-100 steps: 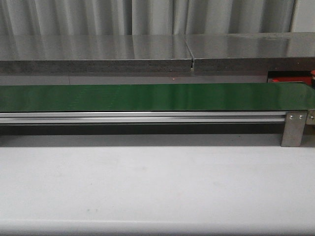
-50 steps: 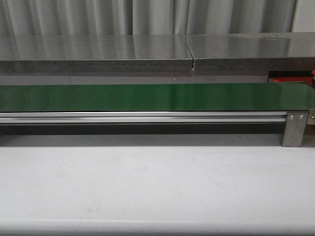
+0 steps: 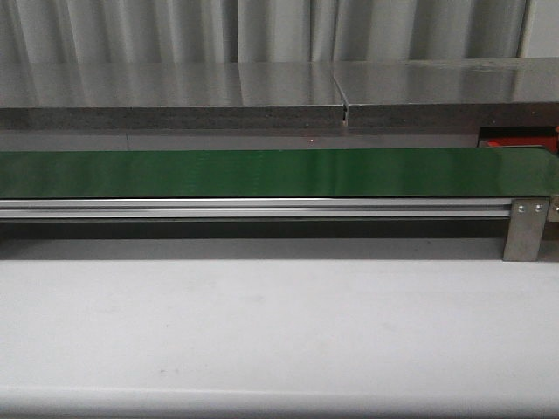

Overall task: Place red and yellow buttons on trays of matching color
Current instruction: 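Grasp a red button from the cluster with the left gripper, then lower the red button onto the belt start and release it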

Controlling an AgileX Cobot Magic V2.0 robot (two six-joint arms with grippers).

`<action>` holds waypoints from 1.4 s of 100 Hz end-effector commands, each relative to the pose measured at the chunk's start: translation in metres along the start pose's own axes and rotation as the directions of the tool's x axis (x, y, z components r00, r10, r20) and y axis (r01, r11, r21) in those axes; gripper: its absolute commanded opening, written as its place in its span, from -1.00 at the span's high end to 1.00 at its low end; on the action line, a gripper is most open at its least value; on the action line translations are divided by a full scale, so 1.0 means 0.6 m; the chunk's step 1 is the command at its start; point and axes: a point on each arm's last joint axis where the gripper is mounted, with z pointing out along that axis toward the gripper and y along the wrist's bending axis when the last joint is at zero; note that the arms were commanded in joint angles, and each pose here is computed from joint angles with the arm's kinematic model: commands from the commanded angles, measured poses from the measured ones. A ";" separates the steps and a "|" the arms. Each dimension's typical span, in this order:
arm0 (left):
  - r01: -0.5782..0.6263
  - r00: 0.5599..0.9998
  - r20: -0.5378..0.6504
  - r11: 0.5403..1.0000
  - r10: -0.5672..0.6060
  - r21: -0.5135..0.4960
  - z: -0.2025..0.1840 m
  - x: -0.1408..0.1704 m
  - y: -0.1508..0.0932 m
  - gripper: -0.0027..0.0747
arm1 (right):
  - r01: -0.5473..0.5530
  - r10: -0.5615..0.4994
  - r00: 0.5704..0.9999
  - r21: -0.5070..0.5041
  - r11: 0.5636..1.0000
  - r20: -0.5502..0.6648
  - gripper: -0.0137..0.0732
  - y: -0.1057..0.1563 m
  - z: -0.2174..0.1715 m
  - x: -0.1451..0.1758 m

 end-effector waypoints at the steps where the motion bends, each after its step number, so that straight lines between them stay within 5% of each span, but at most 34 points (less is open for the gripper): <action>1: -0.043 0.992 0.116 0.999 0.040 0.030 -0.076 -0.033 -0.048 0.91 | 0.003 -0.005 0.997 0.023 1.000 0.082 0.95 -0.002 -0.007 -0.021; 82: -0.218 0.976 0.027 0.973 0.216 0.074 -0.057 -0.008 -0.204 0.91 | 0.003 -0.005 0.997 0.023 1.000 0.082 0.95 -0.002 -0.007 -0.021; 140: -0.196 0.978 0.076 0.981 0.195 0.004 -0.043 0.096 -0.199 0.91 | 0.003 -0.005 0.997 0.023 1.000 0.082 0.95 -0.002 -0.007 -0.021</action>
